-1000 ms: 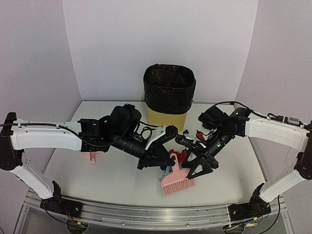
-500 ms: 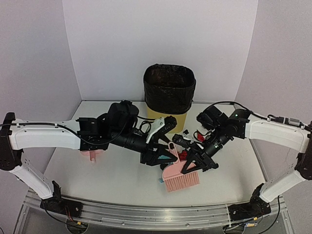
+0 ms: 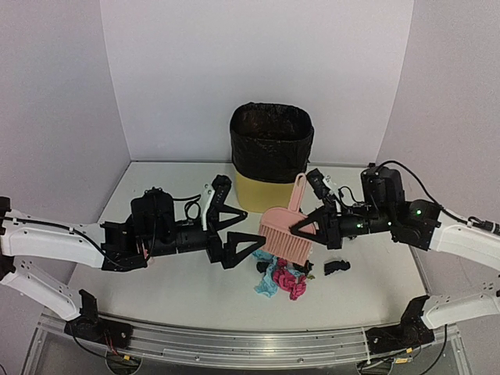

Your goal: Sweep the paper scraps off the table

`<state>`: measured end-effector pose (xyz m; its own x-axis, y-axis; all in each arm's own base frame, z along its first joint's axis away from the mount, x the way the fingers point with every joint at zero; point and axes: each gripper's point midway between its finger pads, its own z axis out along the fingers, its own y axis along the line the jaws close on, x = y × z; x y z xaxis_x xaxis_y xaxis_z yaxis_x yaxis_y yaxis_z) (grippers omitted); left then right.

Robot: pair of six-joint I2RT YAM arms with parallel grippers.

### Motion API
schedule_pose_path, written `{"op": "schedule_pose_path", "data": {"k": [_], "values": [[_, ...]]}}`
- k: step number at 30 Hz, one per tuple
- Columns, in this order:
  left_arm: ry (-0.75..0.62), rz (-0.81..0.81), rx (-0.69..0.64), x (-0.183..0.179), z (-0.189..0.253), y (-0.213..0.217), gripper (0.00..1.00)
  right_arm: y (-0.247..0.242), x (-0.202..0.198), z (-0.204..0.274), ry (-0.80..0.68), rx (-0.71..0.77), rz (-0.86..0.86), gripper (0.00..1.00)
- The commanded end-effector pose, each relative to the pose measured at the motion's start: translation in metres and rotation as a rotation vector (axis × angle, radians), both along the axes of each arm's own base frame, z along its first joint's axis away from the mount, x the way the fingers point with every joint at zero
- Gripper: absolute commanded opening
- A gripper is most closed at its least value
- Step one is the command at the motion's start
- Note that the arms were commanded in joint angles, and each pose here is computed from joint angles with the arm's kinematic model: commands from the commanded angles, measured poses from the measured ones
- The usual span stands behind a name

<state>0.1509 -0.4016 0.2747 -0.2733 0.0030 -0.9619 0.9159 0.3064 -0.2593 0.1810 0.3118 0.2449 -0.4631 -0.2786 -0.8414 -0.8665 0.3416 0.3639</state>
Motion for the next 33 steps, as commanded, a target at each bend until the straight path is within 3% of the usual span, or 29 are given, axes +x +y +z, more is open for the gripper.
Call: {"op": "schedule_pose_path", "data": {"k": [1,7,13,22,29,31,33], "values": [[0.072,0.049,-0.226,0.012,0.034,-0.008,1.00,0.004,0.024,0.069,0.045,0.334,-0.178,0.00],[0.139,0.153,-0.290,0.035,0.019,-0.014,1.00,0.001,0.018,0.097,0.077,0.471,-0.164,0.00],[0.168,0.108,-0.419,0.030,0.030,-0.014,0.96,0.004,0.018,0.097,0.106,0.498,-0.152,0.00],[0.210,-0.050,-0.611,0.012,0.055,-0.015,0.63,0.012,0.019,0.091,0.136,0.516,-0.128,0.00],[0.227,-0.152,-0.692,0.006,0.062,-0.017,0.47,0.017,0.014,0.092,0.141,0.531,-0.080,0.00],[0.231,-0.183,-0.709,0.006,0.063,-0.019,0.40,0.018,0.013,0.092,0.144,0.534,-0.068,0.00],[0.241,-0.214,-0.735,0.007,0.065,-0.018,0.25,0.017,0.012,0.092,0.145,0.535,-0.066,0.00]]}}
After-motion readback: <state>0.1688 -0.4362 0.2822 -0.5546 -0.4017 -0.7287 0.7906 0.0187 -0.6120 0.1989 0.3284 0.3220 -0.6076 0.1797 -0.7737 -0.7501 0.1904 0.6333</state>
